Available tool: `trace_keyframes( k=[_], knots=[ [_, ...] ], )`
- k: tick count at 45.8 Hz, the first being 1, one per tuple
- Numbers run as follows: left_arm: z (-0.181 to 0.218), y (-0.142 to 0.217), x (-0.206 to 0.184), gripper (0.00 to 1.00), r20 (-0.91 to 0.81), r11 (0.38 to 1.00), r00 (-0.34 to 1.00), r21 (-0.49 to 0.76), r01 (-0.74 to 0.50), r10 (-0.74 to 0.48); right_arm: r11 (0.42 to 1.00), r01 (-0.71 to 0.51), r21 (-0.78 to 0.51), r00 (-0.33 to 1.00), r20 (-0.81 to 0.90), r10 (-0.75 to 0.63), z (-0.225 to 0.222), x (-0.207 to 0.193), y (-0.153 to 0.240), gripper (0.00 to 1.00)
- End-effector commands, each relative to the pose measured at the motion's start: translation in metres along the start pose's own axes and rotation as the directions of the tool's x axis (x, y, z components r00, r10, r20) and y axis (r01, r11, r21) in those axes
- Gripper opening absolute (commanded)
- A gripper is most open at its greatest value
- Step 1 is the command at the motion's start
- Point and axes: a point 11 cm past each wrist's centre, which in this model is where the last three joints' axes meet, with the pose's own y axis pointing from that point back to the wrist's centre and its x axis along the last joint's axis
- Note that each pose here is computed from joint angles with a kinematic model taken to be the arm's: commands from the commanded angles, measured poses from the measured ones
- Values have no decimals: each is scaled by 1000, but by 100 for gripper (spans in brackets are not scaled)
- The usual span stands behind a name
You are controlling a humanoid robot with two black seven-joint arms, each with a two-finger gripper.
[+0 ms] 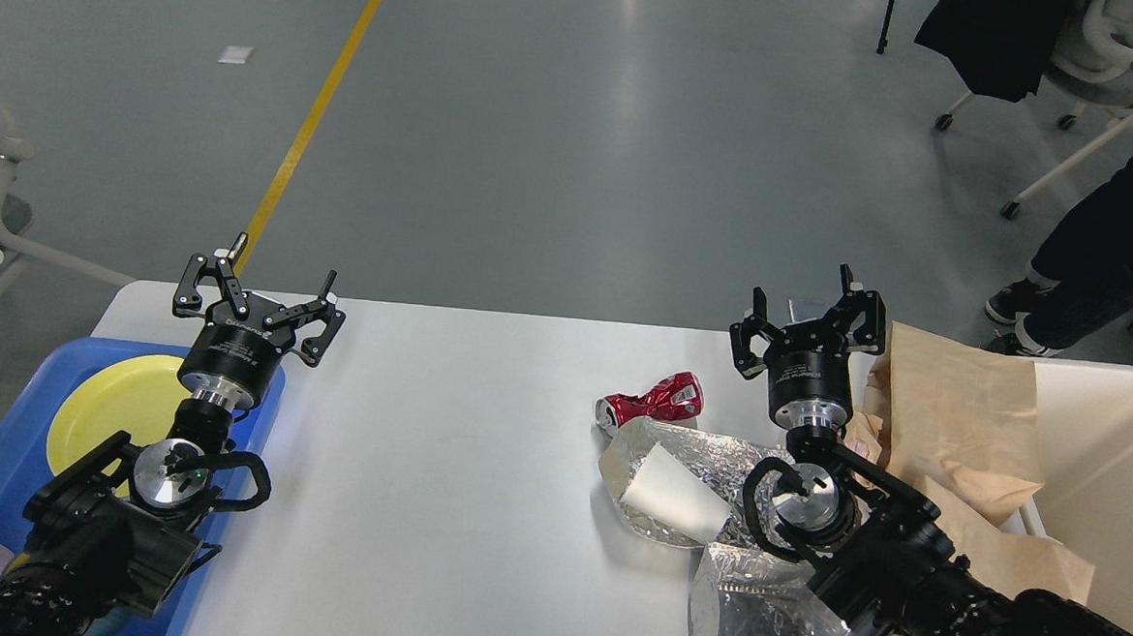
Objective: Tidy desktop
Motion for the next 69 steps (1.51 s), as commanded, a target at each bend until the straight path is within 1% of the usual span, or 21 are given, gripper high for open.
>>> trace_keyframes(
  k=[1, 16, 24, 30, 33, 38, 43, 46, 51, 54, 58, 60, 67, 69],
  knots=[
    [0, 2, 2, 100, 1, 1000, 1000, 0, -5, 5, 1000, 1, 1, 1000, 1, -1, 0, 0, 0, 100],
    [0, 2, 2, 100, 1, 1000, 1000, 0, -5, 5, 1000, -3, 0, 1000, 1, 3, 0, 1, 1, 100],
    [0, 2, 2, 100, 1, 1000, 1000, 0, -5, 5, 1000, -10, 13, 1000, -25, 10, -4, 0, -5, 100],
    [0, 2, 2, 100, 1, 1000, 1000, 0, -5, 5, 999, 45, 3, 998, -34, -45, 1, -27, -18, 100],
    [0, 2, 2, 100, 1, 1000, 1000, 0, -5, 5, 993, 111, 28, 992, -67, -109, -17, -49, -39, 100],
    [0, 2, 2, 100, 1, 1000, 1000, 0, -5, 5, 971, 233, 59, 959, -178, -219, -60, -84, -71, 100],
    [0, 3, 3, 100, 1, 1000, 1000, 1, -7, 7, 932, 363, -18, 868, -357, -345, -77, -116, -88, 100],
    [0, 2, 2, 100, 1, 1000, 1000, 0, -5, 5, 902, 423, -89, 774, -481, -411, -88, -128, -96, 100],
    [0, 2, 2, 100, 1, 1000, 1000, 0, -5, 5, 851, 477, -219, 590, -638, -495, -104, -143, -103, 100],
    [0, 2, 2, 100, 1, 1000, 1000, 0, -5, 5, 823, 492, -283, 491, -691, -531, -111, -153, -107, 100],
    [0, 2, 2, 100, 1, 1000, 1000, 0, -5, 5, 811, 476, -341, 377, -754, -538, -135, -150, -111, 100],
    [0, 3, 3, 100, 1, 1000, 1000, 1, -7, 7, 804, 473, -361, 326, -776, -540, -147, -155, -114, 100],
    [0, 2, 2, 100, 1, 1000, 1000, 2, -5, 5, 771, 449, -452, 228, -776, -588, -181, -167, -106, 100],
    [0, 2, 2, 100, 1, 1000, 1000, 2, -5, 5, 753, 437, -493, 195, -765, -614, -188, -175, -100, 100]
  ],
)
